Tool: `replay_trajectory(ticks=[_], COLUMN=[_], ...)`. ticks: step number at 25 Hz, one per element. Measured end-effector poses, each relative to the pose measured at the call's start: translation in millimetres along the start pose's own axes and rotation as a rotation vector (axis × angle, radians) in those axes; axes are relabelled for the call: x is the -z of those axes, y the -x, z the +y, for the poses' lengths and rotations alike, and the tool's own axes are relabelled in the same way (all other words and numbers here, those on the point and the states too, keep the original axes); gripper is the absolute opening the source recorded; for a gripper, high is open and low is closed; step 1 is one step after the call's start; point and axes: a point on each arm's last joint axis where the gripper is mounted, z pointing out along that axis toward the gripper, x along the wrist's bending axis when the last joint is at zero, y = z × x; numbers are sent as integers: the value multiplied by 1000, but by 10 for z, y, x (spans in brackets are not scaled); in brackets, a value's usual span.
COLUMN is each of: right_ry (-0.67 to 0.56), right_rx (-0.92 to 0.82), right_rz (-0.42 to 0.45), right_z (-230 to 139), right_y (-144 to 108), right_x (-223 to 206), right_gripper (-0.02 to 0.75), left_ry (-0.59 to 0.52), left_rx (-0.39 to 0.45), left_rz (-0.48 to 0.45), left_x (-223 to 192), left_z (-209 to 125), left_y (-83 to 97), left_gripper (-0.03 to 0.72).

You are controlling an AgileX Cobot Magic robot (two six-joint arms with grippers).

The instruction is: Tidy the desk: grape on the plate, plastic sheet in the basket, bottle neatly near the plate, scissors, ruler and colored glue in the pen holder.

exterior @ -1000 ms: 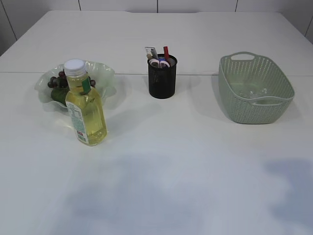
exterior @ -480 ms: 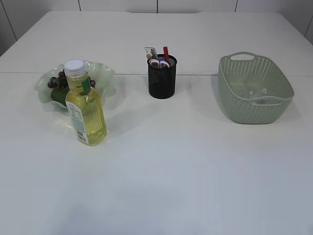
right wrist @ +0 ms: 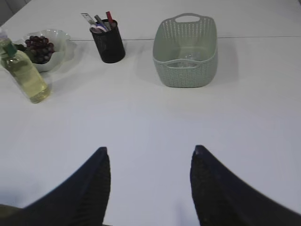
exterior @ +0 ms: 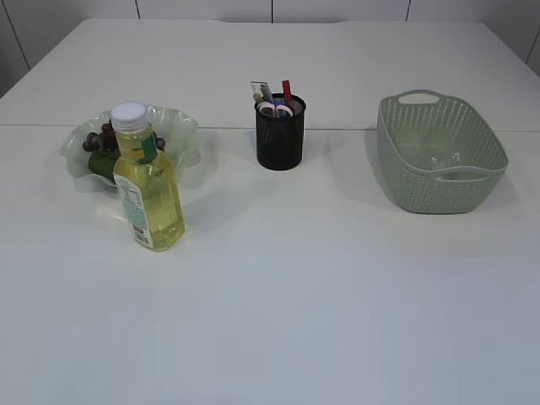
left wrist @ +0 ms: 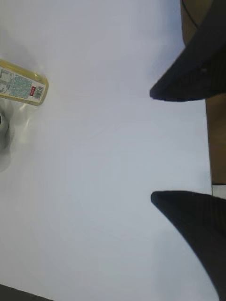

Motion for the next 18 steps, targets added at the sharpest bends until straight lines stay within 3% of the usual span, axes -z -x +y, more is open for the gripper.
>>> replay_trajectory(ticks=[7, 18], right_ry=[-47, -285], right_rx=[11, 115], right_rz=[49, 32], right_z=[-67, -500], right_y=[-42, 6], right_x=[-102, -632], right_gripper=[438, 438], left_ry=[138, 180], left_rx=[1, -1], left_rz=[4, 10], left_x=[214, 226], left_z=[-287, -273], left_y=[-34, -41], left_gripper=[463, 435])
